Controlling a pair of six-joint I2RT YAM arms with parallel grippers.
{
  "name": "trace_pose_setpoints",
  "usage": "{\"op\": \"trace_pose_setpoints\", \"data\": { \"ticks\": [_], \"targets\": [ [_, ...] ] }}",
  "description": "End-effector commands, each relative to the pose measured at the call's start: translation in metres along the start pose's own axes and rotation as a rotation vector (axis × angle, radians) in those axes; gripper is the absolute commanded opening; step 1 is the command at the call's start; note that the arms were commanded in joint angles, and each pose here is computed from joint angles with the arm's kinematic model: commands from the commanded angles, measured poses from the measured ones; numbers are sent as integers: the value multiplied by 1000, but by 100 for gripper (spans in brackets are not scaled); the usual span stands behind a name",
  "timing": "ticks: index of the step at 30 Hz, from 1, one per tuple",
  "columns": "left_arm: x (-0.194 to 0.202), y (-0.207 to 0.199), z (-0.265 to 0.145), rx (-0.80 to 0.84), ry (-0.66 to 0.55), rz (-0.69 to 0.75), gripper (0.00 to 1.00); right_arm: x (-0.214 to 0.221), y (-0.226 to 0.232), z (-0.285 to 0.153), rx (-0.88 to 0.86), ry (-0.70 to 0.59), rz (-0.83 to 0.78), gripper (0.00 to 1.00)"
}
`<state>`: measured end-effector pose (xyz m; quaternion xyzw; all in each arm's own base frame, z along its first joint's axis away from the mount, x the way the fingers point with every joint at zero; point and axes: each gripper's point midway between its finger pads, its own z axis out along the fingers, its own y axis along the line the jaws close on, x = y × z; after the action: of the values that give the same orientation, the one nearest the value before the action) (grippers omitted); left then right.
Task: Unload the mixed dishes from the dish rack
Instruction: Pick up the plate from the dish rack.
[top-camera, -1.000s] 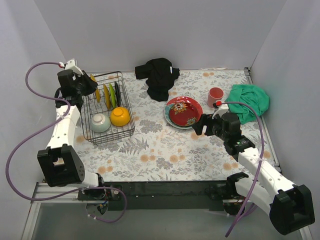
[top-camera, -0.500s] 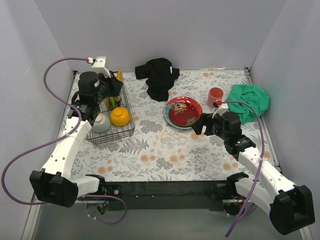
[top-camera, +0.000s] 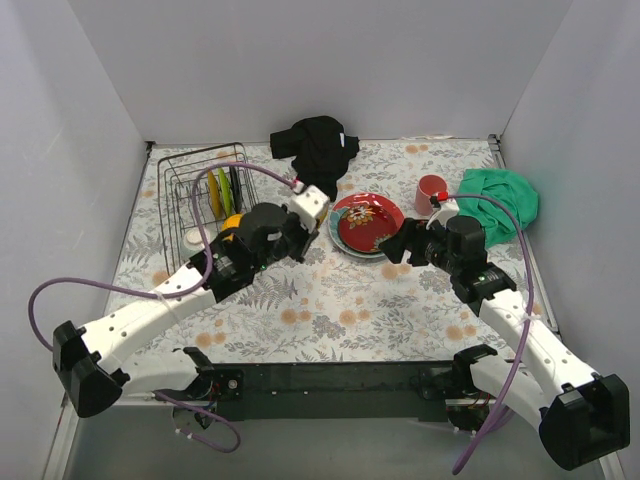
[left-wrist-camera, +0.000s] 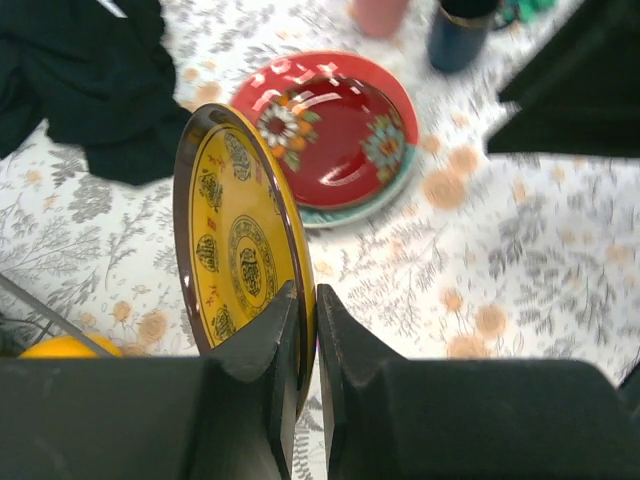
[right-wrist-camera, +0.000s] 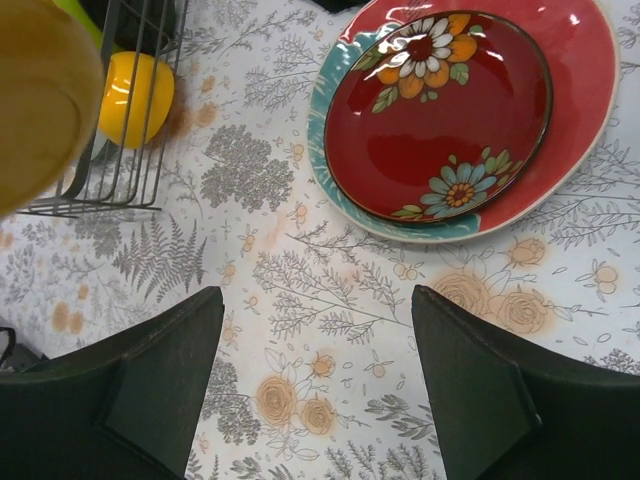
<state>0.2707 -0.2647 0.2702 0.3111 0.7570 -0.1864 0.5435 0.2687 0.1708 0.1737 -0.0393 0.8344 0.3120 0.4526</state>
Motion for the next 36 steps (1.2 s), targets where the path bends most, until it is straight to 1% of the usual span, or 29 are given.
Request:
{"op": "trace_pose_setpoints", "data": {
  "ticks": [1,5,6,7,8,9,11,12,18,24,26,30,31,33,34,36],
  "targets": [
    [16,-28,0,-32,29,201,0,-23,27,-9,-83,-35,43,84],
    [45,-52,12,-44,107,325,0,-25,32,-11,-96,-29,75,84],
    [49,-65,12,-27,113,357,0,-25,34,-11,-98,-25,89,84],
    [50,-65,13,-61,113,379,0,-26,36,-11,-104,-22,95,84],
    [57,-71,18,-61,132,419,0,-27,37,-12,-107,-18,101,84],
    [59,-84,17,-45,128,446,0,-27,38,-12,-110,-13,105,84],
    [61,-90,21,-61,123,482,0,-26,39,-11,-110,5,118,84],
    [69,-99,24,-49,136,510,0,-24,39,-11,-109,14,124,84],
    [77,-128,33,-29,124,592,0,-12,37,-4,-110,68,152,84],
    [80,-146,43,-22,108,654,0,18,32,8,-122,196,192,82],
    [81,-149,45,-22,105,671,0,26,31,10,-128,231,197,80],
    [80,-154,47,-18,92,681,0,43,27,17,-132,303,217,70],
    [81,-155,48,-13,92,683,0,47,28,17,-143,322,222,64],
    [85,-156,49,-10,98,688,0,52,28,19,-151,344,228,57],
    [85,-156,49,-12,98,688,0,54,29,18,-158,350,231,47],
    [88,-156,50,-12,102,689,0,55,28,19,-159,355,233,36]
  ]
}}
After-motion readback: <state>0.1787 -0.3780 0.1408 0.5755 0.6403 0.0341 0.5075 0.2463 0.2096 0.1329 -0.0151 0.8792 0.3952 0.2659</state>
